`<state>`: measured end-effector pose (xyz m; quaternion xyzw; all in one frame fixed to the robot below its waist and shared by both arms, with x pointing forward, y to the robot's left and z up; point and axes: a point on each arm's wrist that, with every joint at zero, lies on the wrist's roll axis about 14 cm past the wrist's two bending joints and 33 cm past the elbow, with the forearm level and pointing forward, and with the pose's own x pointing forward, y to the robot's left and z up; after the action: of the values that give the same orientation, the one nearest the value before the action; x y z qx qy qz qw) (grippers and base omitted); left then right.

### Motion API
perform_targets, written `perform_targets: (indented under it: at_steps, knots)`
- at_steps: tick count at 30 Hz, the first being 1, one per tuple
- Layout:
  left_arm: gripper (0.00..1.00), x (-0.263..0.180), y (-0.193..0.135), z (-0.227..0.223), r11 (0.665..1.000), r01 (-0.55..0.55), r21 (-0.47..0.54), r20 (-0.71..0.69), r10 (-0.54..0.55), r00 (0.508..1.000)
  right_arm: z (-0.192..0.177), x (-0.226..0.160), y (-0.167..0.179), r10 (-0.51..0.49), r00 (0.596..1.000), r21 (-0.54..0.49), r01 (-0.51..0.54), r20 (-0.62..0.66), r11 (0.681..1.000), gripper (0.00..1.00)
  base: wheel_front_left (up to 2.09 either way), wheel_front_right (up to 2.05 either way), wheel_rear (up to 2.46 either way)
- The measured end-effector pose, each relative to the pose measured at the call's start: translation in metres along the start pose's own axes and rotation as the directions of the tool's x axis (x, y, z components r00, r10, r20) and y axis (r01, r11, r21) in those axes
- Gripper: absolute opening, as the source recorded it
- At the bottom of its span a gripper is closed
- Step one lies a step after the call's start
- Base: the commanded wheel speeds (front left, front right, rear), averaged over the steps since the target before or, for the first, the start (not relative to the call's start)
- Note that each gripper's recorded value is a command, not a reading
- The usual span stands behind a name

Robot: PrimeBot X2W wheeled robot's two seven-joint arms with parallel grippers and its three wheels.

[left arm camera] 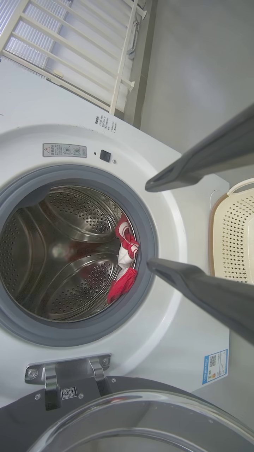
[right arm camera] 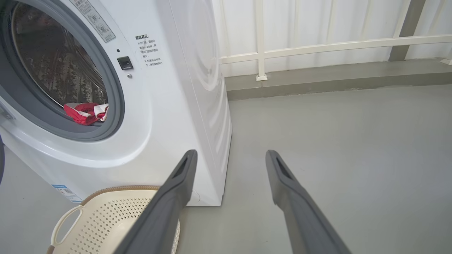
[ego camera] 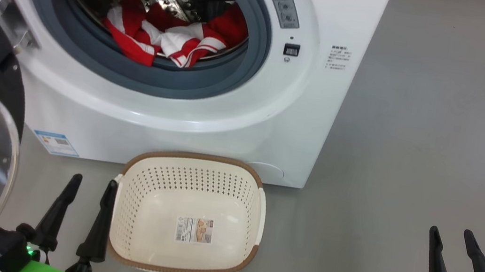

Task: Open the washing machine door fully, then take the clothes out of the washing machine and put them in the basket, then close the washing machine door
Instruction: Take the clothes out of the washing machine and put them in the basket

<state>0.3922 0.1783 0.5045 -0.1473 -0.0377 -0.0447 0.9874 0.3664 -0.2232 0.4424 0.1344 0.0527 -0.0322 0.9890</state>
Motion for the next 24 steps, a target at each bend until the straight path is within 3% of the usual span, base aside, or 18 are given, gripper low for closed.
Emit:
perform_targets:
  at_steps: [18, 24]
  knots:
    - [1.00, 0.000, 0.005, -0.012, 1.000, -0.023, 0.005, -0.033, 0.023, 0.999, -0.004, 0.006, 0.002, 0.005, 1.000, 0.000, -0.005, -0.013, 1.000, 1.00, 0.19, -0.19, 0.00]
    - [1.00, 0.025, 0.001, -0.014, 1.000, 0.003, 0.022, -0.030, -0.003, 1.000, -0.007, 0.016, 0.005, 0.009, 1.000, 0.005, -0.009, -0.017, 1.000, 1.00, 0.00, 0.00, 0.00]
